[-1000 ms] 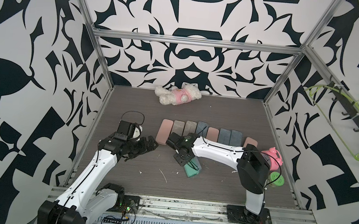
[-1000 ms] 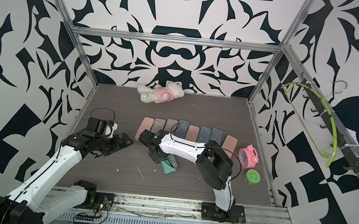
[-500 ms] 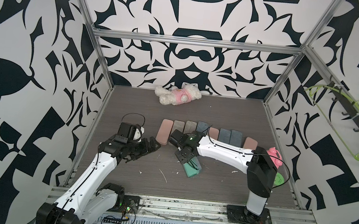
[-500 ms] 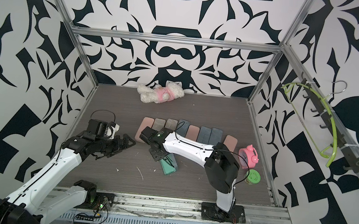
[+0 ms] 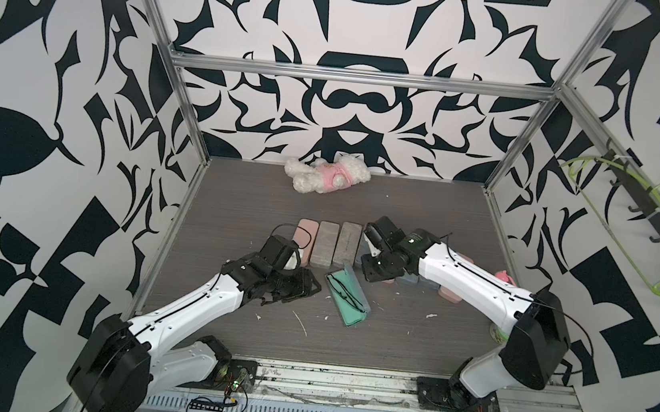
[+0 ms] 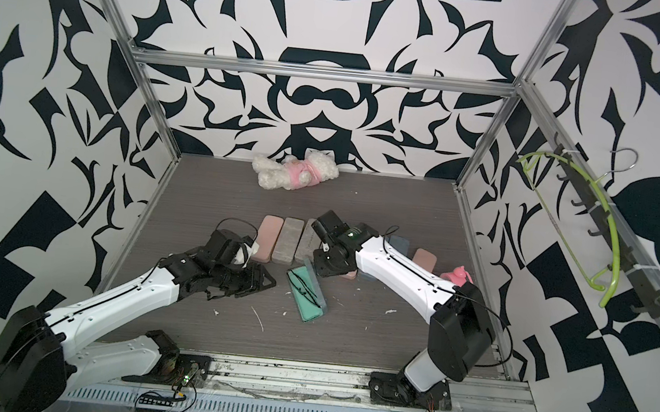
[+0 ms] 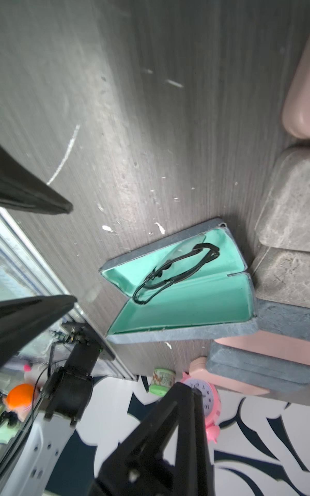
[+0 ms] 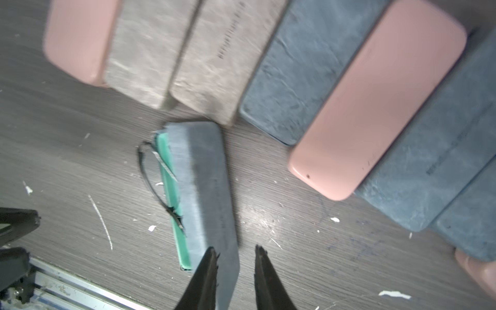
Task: Close the glasses case
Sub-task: Adjust the glasses case at the center of the board.
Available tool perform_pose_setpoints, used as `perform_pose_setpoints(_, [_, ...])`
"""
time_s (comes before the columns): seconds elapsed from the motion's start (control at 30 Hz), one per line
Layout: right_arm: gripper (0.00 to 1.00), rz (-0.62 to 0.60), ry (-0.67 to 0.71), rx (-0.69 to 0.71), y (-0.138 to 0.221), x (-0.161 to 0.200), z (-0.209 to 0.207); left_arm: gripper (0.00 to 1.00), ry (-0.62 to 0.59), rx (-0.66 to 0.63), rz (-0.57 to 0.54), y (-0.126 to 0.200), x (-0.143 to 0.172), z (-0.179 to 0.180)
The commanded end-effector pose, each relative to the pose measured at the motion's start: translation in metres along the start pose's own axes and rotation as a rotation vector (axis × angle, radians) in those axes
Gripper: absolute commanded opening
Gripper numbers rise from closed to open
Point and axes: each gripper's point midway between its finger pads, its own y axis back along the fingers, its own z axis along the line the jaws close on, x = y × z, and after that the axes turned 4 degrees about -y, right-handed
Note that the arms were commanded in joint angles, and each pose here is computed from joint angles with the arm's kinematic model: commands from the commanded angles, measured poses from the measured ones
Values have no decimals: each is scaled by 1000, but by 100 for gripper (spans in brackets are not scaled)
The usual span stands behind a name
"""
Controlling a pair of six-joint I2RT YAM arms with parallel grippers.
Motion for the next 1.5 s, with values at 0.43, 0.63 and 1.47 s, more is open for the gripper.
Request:
perform_pose_setpoints(0.43, [24, 38, -55, -97, -11, 10, 5, 35, -78, -19, 38, -39, -14, -32])
perform_pose_setpoints(0.63, [23, 39, -59, -97, -14, 12, 2, 34, -79, -64, 15, -50, -25, -32])
perform_pose_setpoints(1.47, [22, 24, -55, -80, -15, 14, -6, 29, -80, -169, 87, -81, -17, -8])
